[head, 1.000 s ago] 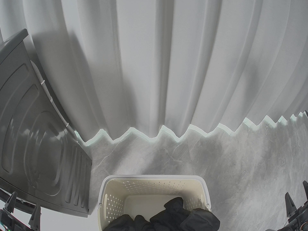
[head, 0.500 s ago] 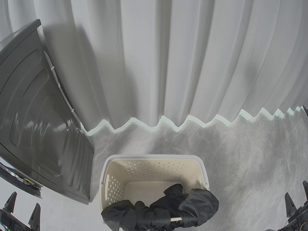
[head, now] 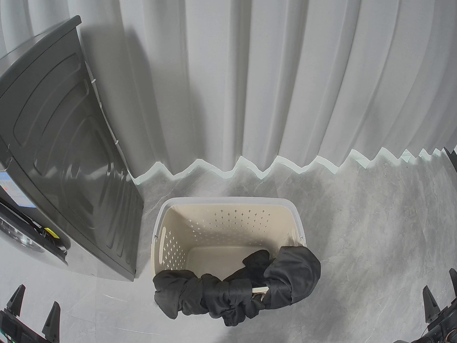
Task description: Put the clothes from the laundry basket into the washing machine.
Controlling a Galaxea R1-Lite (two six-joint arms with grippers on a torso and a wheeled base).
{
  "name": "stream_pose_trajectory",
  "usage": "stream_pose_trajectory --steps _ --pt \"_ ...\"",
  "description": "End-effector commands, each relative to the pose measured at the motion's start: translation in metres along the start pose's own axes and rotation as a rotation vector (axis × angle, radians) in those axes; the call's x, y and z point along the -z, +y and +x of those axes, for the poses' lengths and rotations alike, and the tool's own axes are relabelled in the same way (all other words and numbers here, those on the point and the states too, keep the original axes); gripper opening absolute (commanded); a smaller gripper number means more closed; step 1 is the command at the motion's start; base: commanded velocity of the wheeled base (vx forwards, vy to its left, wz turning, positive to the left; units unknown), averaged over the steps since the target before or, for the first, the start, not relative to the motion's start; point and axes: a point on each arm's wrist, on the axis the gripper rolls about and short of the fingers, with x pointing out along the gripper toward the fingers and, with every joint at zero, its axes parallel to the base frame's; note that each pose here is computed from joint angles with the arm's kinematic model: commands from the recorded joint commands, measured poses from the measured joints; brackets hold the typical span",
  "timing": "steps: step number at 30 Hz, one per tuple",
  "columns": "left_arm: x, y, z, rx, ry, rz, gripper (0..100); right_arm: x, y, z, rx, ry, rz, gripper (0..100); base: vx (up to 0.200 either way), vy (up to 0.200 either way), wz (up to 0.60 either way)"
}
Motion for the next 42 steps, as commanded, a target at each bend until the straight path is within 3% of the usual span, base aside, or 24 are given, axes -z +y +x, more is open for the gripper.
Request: stream_pose_trajectory --steps 1,10,19,42 --pt "0.0053 0.0002 0.0001 -0.001 0.001 -0.001 100 0.0052 0.0000 0.0000 -0.001 0.001 0.000 100 -0.200 0.000 0.00" --pt "0.0053 0.0002 0.0001 -0.001 0.001 -0.001 100 0.0052 0.0000 0.0000 -0.001 0.001 0.000 100 -0.200 0.000 0.00" --pt "0.0053 0.0002 0.0001 -0.001 0.001 -0.001 100 0.0052 0.0000 0.0000 -0.001 0.001 0.000 100 0.000 0.000 0.00" --pt "0.0053 0.0002 0.0001 -0.001 0.001 -0.001 100 0.0052 0.0000 0.0000 -0.001 0.001 0.000 100 0.000 0.200 0.00"
